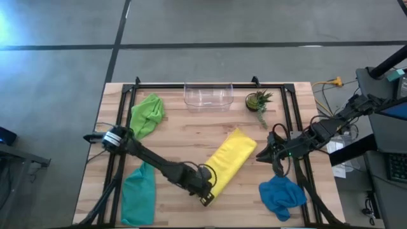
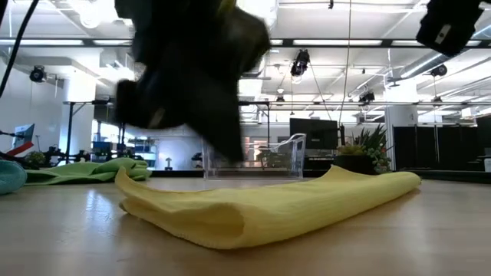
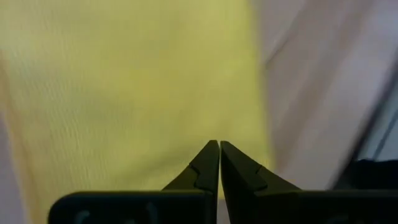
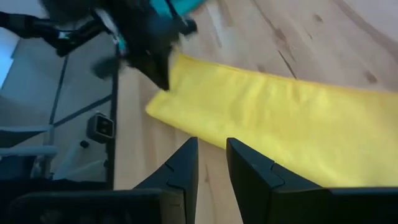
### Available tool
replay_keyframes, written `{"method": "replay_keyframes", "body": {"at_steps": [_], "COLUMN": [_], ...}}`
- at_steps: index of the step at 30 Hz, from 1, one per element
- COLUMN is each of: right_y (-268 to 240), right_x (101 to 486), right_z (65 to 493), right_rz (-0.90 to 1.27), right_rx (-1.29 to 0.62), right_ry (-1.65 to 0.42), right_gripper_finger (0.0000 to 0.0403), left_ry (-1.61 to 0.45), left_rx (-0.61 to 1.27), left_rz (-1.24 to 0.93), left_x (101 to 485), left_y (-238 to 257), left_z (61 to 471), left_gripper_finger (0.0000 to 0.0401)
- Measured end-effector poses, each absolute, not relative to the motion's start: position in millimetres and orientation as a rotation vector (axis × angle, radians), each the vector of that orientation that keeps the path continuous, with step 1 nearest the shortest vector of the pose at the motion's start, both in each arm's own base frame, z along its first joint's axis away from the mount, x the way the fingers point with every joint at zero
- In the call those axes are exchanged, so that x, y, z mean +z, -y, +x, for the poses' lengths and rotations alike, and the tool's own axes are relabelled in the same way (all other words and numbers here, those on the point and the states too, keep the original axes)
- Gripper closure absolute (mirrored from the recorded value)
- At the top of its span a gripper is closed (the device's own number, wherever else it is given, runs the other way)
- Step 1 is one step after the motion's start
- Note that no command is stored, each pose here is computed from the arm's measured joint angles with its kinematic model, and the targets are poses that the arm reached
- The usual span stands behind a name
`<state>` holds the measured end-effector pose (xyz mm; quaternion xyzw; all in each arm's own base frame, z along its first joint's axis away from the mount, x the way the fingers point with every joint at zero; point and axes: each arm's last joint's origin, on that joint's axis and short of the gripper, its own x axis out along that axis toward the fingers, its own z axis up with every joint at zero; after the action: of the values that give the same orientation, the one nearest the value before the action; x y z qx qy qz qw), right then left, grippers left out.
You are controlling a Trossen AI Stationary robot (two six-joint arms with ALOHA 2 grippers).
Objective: Fold microfiber towels
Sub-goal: Fold the yellow microfiber towel
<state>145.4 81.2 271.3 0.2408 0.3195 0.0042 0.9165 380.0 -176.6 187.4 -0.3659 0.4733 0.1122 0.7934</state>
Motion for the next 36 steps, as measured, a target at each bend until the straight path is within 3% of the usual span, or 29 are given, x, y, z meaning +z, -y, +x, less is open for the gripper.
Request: {"method": "replay_keyframes", "body": {"at_steps": [8,20,31,36], "right_y": [-80,-78,-77,-77], "right_x": [254,274,288,294], "right_z": [144,146,149,149], "right_rz": [0.577,0.632,0.652,0.678], "right_rx": [-0.051,-0.133,-0.186,-0.194], "right_ry": [-0.698,-0.557,-0.432,-0.41], "right_gripper_finger": [0.0323,0.0323,0.0323,0.0323], "left_ry": [-0.879,-0.703,-0.681,-0.68], "left_rx": [0.21,0.2,0.032,0.111], "left_rz": [-0.696,-0.527,-0.252,-0.193], "left_x": [218,212,171,152], "left_y": [119,-12,-29,-35], "left_z": [398,435,483,505], "left_gripper_finger": [0.0401,0.0401,0.0401,0.0401]}}
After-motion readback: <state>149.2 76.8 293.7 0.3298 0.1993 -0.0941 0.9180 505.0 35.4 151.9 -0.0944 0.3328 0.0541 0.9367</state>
